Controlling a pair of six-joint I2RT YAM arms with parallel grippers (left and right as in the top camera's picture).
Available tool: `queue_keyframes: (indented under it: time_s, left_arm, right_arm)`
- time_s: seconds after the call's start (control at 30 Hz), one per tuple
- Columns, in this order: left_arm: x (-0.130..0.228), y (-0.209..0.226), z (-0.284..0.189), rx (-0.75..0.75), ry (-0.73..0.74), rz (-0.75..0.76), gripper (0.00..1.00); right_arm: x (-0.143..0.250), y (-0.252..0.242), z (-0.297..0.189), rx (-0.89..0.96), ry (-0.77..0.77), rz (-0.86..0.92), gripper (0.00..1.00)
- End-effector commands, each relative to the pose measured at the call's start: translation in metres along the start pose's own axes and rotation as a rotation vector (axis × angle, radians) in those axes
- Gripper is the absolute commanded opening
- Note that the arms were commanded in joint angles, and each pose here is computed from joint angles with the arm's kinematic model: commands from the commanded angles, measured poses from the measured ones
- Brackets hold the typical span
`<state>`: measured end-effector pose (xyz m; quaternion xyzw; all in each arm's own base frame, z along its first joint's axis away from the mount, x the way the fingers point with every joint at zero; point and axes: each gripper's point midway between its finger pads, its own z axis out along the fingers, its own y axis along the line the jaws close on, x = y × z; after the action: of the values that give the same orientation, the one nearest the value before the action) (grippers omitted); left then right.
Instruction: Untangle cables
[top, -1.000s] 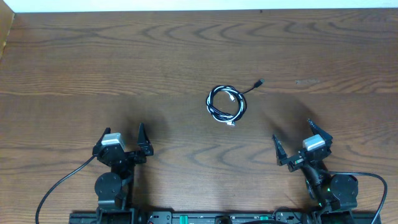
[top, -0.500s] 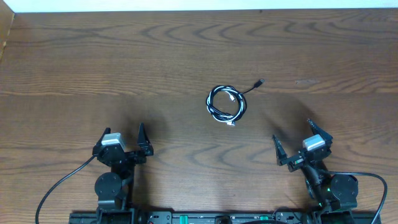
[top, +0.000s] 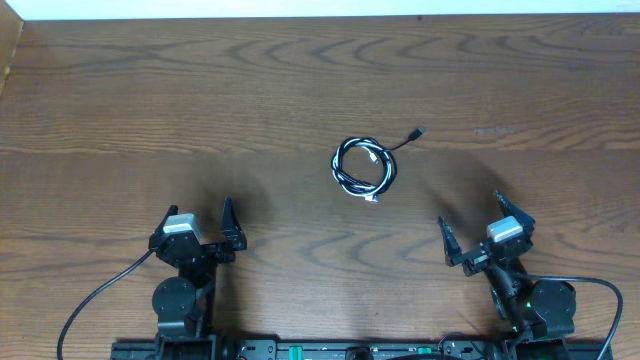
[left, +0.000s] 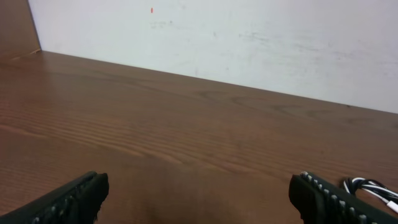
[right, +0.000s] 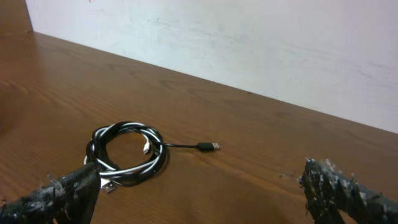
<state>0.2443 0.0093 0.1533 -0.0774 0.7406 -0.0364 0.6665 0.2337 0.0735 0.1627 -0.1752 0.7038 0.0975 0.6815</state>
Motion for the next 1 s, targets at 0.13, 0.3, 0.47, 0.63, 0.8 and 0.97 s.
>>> queue_keyframes:
  time_s: [0.13, 0.3, 0.47, 0.63, 0.8, 0.97]
  left_arm:
    - [0.016, 0.007, 0.001, -0.035, 0.044, 0.020, 0.98]
    - [0.016, 0.007, 0.001, -0.035, 0.041, 0.020, 0.98]
    - [0.016, 0.006, 0.001, -0.028, 0.044, 0.020, 0.98]
    - [0.016, 0.006, 0.001, -0.027, 0.044, 0.011, 0.98]
    - [0.017, -0.005, 0.001, 0.033, 0.048, -0.019, 0.98]
    - [0.017, -0.005, 0.001, 0.032, 0.049, -0.019, 0.98]
  right_arm:
    - [0.002, -0.002, 0.000, 0.013, 0.004, 0.012, 0.99]
    - [0.002, -0.002, 0.000, 0.013, 0.004, 0.012, 0.99]
    - [0.002, -0.003, 0.000, 0.013, 0.004, 0.011, 0.99]
    - [0.001, -0.002, 0.000, 0.012, 0.003, 0.012, 0.99]
    - [0.002, -0.002, 0.000, 0.013, 0.004, 0.012, 0.99]
    - [0.002, -0.002, 0.000, 0.013, 0.004, 0.012, 0.99]
